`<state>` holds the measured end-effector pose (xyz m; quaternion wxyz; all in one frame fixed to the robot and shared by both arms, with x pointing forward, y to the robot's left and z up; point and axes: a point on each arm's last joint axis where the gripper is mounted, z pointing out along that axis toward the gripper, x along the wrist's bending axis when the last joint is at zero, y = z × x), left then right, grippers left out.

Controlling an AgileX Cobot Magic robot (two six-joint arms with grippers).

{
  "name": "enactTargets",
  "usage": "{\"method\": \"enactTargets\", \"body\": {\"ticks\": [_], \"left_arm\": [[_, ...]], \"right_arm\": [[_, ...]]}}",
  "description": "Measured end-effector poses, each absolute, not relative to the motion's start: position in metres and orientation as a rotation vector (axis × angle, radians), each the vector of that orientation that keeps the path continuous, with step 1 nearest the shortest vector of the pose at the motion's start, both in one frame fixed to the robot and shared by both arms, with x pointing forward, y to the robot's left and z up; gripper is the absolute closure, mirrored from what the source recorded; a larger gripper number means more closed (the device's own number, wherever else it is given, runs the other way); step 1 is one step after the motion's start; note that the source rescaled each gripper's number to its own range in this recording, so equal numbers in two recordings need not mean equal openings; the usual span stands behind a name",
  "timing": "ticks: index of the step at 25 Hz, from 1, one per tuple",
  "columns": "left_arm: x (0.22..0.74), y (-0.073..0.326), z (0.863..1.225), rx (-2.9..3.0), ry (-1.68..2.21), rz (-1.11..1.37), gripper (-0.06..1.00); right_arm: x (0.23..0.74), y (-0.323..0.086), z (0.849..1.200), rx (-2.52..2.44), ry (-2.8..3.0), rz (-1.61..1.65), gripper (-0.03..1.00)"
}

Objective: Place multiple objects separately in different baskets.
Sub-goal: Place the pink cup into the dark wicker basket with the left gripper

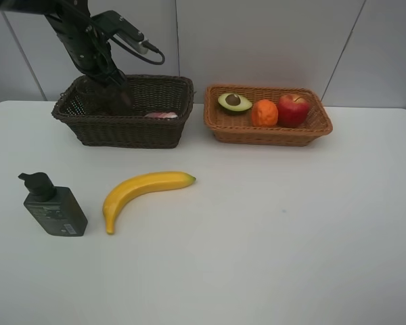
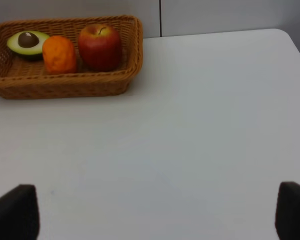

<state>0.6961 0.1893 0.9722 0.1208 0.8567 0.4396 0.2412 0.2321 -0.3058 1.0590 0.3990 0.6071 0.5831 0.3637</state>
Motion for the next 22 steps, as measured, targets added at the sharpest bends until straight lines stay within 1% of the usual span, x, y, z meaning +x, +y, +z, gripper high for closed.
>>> {"method": "enactTargets", "body": {"ticks": [7,9,10,12,14,16,17,18,19,22], "left_arm": [[0.6961,0.1893,0.9722,2.502,1.284,0.705,0.94],[0.6961,0.1893,0.9722,2.502,1.284,0.705,0.91],[0.6961,0.1893,0.9723,2.502,1.283,0.705,0.85],[0.6962,0.1893,0.9723,2.501,1.283,0.706,0.67],[0.6963,0.1892,0.9723,2.501,1.281,0.707,0.38],[0.6964,0.1892,0.9724,2.502,1.276,0.709,0.14],[0.6964,0.1892,0.9724,2.507,1.268,0.711,0.05],[0.6964,0.1892,0.9724,2.512,1.264,0.711,0.0],[0.6964,0.1892,0.9724,2.515,1.259,0.712,-0.02],[0.6962,0.1893,0.9723,2.519,1.258,0.71,-0.05]], "right_arm": [[0.2321,-0.3058,1.059,1.536,1.476,0.921,-0.03],[0.2321,-0.3058,1.059,1.536,1.476,0.921,-0.03],[0.2321,-0.3058,1.059,1.536,1.476,0.921,-0.03],[0.2321,-0.3058,1.059,1.536,1.476,0.921,-0.03],[0.2321,-0.3058,1.059,1.536,1.476,0.921,-0.03],[0.2321,-0.3058,1.059,1.536,1.476,0.921,-0.03],[0.2321,-0.3058,1.059,1.536,1.476,0.921,-0.03],[0.2321,-0.3058,1.059,1.536,1.476,0.921,-0.03],[0.2321,-0.3058,1.059,1.536,1.476,0.921,-0.03],[0.2321,-0.3058,1.059,1.536,1.476,0.921,-0.03]]}}
